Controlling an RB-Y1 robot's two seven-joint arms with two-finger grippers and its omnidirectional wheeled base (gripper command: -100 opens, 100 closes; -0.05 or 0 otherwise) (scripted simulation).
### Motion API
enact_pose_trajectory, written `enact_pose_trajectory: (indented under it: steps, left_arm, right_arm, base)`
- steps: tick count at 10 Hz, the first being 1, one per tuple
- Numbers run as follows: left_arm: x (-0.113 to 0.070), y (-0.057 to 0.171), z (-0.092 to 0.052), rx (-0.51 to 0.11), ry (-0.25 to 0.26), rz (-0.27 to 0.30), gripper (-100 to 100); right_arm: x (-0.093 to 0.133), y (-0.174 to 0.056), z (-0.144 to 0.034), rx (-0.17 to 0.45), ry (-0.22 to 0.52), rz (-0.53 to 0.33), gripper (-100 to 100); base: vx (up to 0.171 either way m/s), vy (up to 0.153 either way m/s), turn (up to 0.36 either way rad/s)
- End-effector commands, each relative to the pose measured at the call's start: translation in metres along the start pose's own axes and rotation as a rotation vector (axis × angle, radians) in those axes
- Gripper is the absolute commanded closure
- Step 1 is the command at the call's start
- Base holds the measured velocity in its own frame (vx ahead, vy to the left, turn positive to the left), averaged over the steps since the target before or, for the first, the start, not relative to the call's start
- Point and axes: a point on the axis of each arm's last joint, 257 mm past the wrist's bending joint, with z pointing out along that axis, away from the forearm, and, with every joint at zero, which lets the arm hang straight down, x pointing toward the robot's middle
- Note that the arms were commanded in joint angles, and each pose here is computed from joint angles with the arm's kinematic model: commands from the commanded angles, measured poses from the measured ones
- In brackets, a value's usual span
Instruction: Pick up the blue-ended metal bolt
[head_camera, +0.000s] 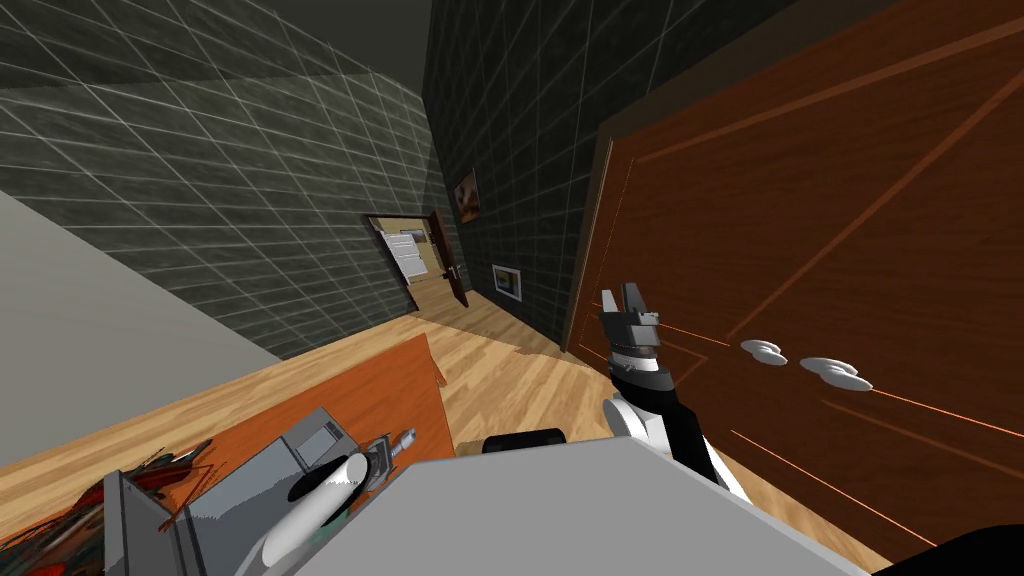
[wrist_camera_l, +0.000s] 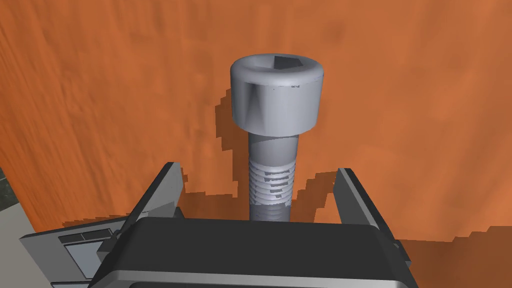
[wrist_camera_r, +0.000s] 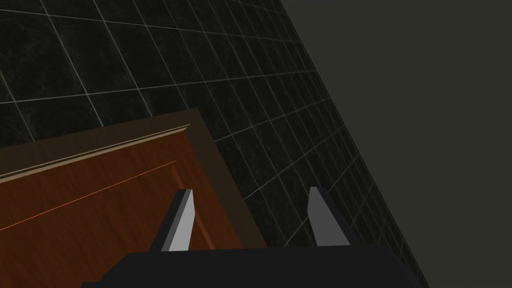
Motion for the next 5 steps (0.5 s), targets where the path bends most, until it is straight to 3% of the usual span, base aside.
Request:
enact_pose_trajectory:
  steps: [1, 2, 5]
  left_arm:
    - [0.0, 0.0, 0.0, 0.0, 0.0, 0.0, -100]
    - [0.001, 0.0002, -0.0001, 0.0, 0.001, 0.001, 100]
    - [0.001, -0.0002, -0.0001, 0.0, 0.001, 0.0, 100]
  right_arm:
    - [0.0, 0.0, 0.0, 0.0, 0.0, 0.0, 0]
    - [0.0, 0.0, 0.0, 0.0, 0.0, 0.0, 0]
    - [0.0, 0.0, 0.0, 0.0, 0.0, 0.0, 0]
  base:
    - [0.014, -0.009, 0.021]
    - [0.0, 0.0, 0.0]
    - [0.0, 0.0, 0.0]
